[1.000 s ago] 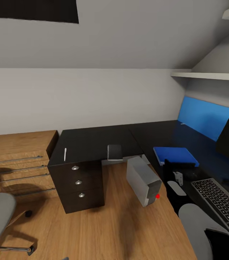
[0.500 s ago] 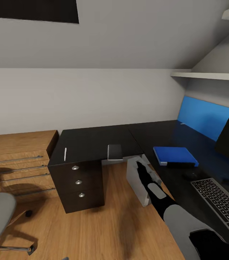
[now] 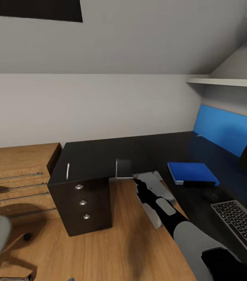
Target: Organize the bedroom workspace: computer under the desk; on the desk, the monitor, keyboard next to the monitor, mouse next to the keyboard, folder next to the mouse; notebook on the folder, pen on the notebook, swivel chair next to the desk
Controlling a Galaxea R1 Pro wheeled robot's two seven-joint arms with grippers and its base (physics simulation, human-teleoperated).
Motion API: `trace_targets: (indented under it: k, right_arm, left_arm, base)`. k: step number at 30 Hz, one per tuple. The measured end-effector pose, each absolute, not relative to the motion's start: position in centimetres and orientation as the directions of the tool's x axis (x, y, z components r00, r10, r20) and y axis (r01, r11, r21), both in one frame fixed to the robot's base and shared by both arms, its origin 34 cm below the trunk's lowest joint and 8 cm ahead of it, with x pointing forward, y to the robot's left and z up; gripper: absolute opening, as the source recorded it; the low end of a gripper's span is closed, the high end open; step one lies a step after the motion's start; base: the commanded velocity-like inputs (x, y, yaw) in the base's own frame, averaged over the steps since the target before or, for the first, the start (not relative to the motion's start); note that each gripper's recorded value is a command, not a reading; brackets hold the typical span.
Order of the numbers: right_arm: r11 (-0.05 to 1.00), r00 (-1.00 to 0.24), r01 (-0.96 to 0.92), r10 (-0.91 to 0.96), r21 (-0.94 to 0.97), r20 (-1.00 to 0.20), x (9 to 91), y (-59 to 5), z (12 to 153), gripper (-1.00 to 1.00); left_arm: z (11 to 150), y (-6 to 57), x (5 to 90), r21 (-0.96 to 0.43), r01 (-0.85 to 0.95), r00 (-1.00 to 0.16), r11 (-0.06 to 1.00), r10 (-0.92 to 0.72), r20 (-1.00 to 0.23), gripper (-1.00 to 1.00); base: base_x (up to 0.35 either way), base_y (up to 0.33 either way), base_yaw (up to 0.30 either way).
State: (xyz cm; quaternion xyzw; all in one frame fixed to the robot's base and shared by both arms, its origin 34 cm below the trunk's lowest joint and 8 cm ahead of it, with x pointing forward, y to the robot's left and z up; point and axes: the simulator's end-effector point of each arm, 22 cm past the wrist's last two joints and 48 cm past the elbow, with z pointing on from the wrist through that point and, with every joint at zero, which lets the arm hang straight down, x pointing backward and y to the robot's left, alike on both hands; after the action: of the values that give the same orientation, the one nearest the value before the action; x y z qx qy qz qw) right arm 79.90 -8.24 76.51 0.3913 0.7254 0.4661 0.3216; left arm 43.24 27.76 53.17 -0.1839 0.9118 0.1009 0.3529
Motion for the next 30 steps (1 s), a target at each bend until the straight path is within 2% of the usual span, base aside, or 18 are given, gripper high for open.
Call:
trace_targets:
  k: [3, 13, 25, 30]
  right_arm:
    - [0.228, -0.49, 0.219, 0.867, 0.949, -0.095, 80.0, -7.7, 77.6, 1.0]
    - [0.226, -0.487, 0.212, 0.868, 0.951, -0.098, 79.9, -7.9, 77.5, 1.0]
    - [0.247, -0.451, 0.245, 0.885, 0.938, -0.115, 79.6, -9.1, 74.4, 1.0]
    - [0.257, -0.432, 0.24, 0.892, 0.936, -0.135, 79.7, -9.3, 73.6, 1.0]
  left_arm:
    - [53.3, 27.7, 43.4, 0.051, -0.406, -0.681, 0.913, -0.265, -0.683, 1.0]
    - [53.7, 27.9, 44.0, 0.042, -0.404, -0.67, 0.914, -0.264, -0.694, 1.0]
    - [55.0, 27.7, 47.1, -0.003, -0.407, -0.61, 0.913, -0.274, -0.744, 1.0]
    - [54.0, 26.4, 47.5, -0.023, -0.359, -0.678, 0.933, -0.278, -0.681, 1.0]
  base:
    - [0.316, 0.061, 0.0]
    - [0.255, 0.027, 0.0]
    - [0.019, 0.0, 0.0]
    - [0.0, 0.0, 0.0]
